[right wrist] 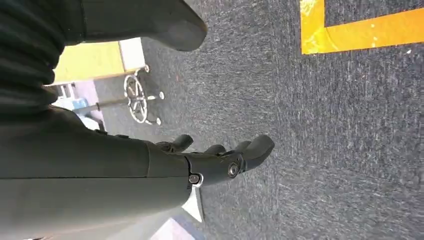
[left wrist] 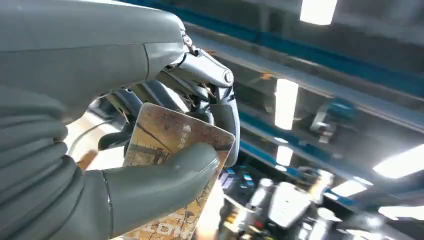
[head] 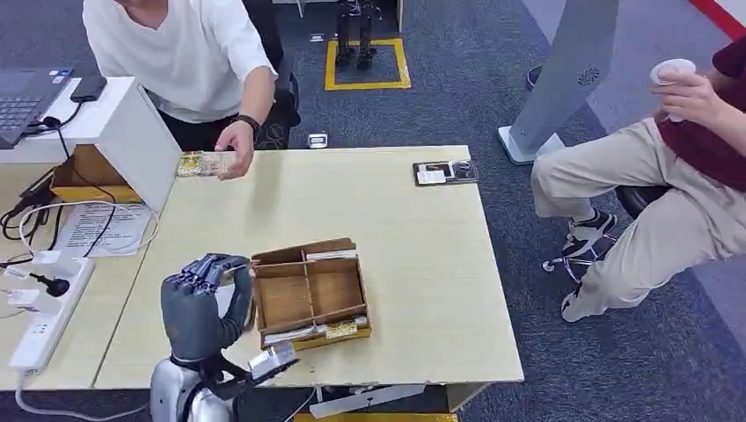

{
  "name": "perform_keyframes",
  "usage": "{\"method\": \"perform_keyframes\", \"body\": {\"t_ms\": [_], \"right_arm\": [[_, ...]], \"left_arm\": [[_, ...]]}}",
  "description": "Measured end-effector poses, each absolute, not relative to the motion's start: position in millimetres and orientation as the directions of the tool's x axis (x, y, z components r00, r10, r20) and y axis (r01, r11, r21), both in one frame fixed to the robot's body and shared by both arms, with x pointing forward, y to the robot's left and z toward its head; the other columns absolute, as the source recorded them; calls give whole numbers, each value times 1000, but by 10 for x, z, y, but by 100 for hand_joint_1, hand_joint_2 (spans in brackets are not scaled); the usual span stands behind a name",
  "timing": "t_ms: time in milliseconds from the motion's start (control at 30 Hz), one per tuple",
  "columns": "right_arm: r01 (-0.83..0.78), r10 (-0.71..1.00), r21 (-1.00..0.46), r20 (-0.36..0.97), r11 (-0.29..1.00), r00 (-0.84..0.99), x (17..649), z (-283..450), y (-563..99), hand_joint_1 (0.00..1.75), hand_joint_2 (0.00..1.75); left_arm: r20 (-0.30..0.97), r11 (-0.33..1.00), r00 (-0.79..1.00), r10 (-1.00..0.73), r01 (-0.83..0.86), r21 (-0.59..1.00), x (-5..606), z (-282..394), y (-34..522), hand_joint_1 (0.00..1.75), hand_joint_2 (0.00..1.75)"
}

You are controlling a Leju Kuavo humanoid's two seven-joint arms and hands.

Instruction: Pass the card to the sensor for recognition and then transmit it.

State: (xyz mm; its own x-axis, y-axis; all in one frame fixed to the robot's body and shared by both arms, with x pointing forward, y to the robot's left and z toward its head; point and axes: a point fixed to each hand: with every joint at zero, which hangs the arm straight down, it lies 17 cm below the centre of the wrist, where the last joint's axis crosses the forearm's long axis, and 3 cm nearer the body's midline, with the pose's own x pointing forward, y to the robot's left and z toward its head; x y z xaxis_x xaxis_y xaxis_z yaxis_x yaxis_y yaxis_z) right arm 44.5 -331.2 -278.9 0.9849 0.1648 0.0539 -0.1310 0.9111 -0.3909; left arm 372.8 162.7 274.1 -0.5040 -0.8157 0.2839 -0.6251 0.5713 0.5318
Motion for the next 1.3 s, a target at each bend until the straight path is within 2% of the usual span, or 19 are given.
{"method": "perform_keyframes", "body": {"t_ms": [133, 300, 800, 833, 867, 900, 1300], "right_arm": [[-148, 185, -388, 60, 910, 981, 526, -2785, -3285, 0, 175], [-170, 209, -382, 64, 908, 976, 577, -2784, -3250, 0, 175], [-202, 243, -377, 63, 904, 968, 625, -2783, -3218, 0, 175], [-202, 243, -376, 64, 904, 968, 629, -2783, -3213, 0, 175], [-203, 243, -373, 64, 905, 968, 630, -2785, -3205, 0, 175], [-202, 243, -371, 64, 906, 968, 628, -2786, -3200, 0, 175], [-198, 237, -368, 63, 909, 970, 620, -2788, -3214, 0, 175]], "left_arm": [[358, 546, -412, -838, -635, 547, 4267, 2826, 1739, 175, 175], [350, 486, -338, -874, -641, 594, 4716, 2911, 1761, 175, 175], [296, 344, -181, -938, -592, 729, 5337, 2659, 1959, 175, 175], [293, 340, -178, -939, -586, 735, 5350, 2634, 1953, 152, 175], [290, 338, -177, -940, -581, 740, 5358, 2609, 1948, 10, 175], [287, 336, -177, -941, -576, 745, 5362, 2581, 1943, 0, 175], [222, 289, -185, -957, -548, 785, 5370, 2408, 1909, 0, 175]]}}
